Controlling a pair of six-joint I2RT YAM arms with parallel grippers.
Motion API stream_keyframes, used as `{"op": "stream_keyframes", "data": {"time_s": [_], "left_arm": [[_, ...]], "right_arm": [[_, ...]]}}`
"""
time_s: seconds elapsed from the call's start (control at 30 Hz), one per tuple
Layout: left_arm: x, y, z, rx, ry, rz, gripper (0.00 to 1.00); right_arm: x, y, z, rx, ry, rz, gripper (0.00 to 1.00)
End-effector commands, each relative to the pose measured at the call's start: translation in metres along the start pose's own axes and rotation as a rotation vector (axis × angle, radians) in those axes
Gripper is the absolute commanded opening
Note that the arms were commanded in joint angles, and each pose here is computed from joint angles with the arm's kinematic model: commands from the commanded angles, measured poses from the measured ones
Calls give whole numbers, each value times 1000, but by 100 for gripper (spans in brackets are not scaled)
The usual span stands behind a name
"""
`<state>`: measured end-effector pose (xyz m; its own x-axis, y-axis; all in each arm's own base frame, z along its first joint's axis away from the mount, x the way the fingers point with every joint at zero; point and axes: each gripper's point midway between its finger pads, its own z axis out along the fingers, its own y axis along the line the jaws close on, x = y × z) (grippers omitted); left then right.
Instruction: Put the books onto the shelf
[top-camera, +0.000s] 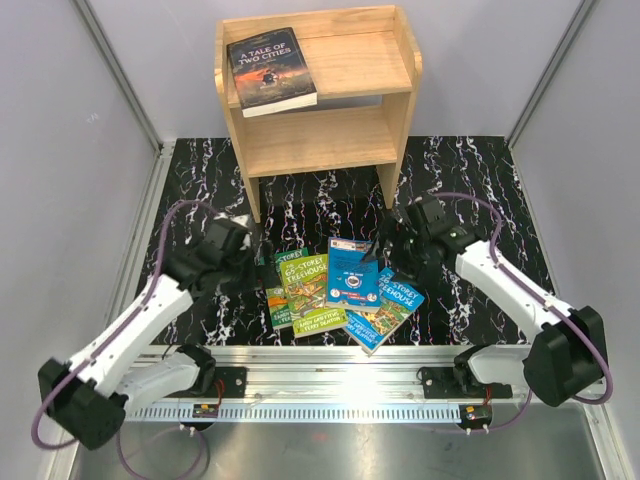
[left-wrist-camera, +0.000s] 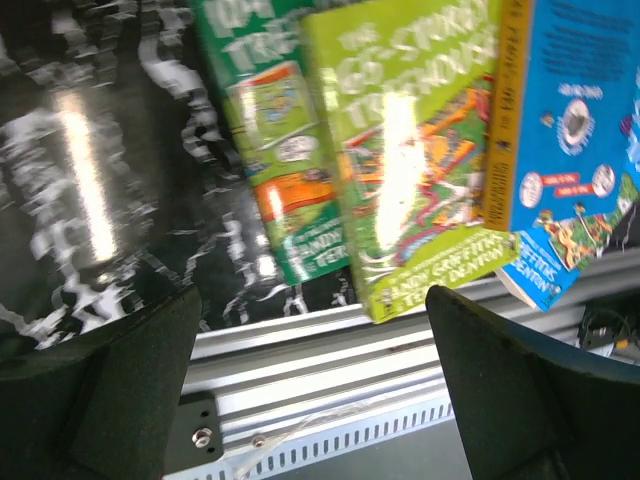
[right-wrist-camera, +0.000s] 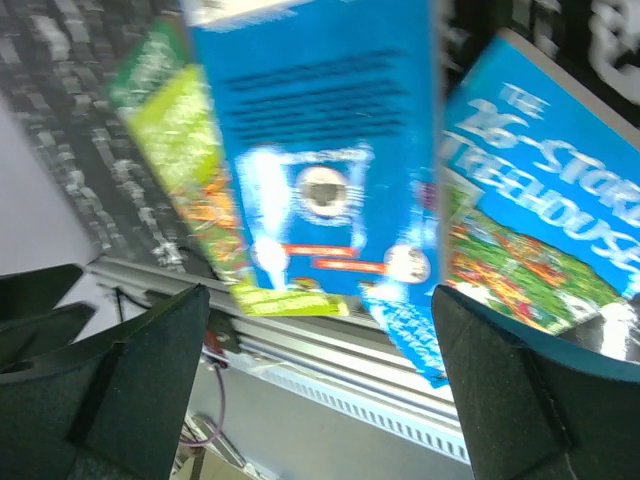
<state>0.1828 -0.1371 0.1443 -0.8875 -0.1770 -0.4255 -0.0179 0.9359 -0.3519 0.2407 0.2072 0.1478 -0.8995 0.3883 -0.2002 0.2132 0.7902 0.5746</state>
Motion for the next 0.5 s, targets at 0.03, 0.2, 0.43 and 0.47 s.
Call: {"op": "stream_keyframes", "data": {"time_s": [0.03, 0.2, 0.43, 0.47], "left_arm": [[-16, -73, 19, 150, -4, 92, 99], [-10, -113, 47, 252, 59, 104, 99], [14, -122, 90, 293, 180, 66, 99], [16, -125, 96, 307, 188, 61, 99]], "right_arm": [[-2, -20, 2, 2, -28, 84, 100], [5, -36, 27, 38, 22, 65, 100], [9, -54, 59, 77, 92, 29, 100], [10, -58, 63, 83, 102, 34, 100]]}}
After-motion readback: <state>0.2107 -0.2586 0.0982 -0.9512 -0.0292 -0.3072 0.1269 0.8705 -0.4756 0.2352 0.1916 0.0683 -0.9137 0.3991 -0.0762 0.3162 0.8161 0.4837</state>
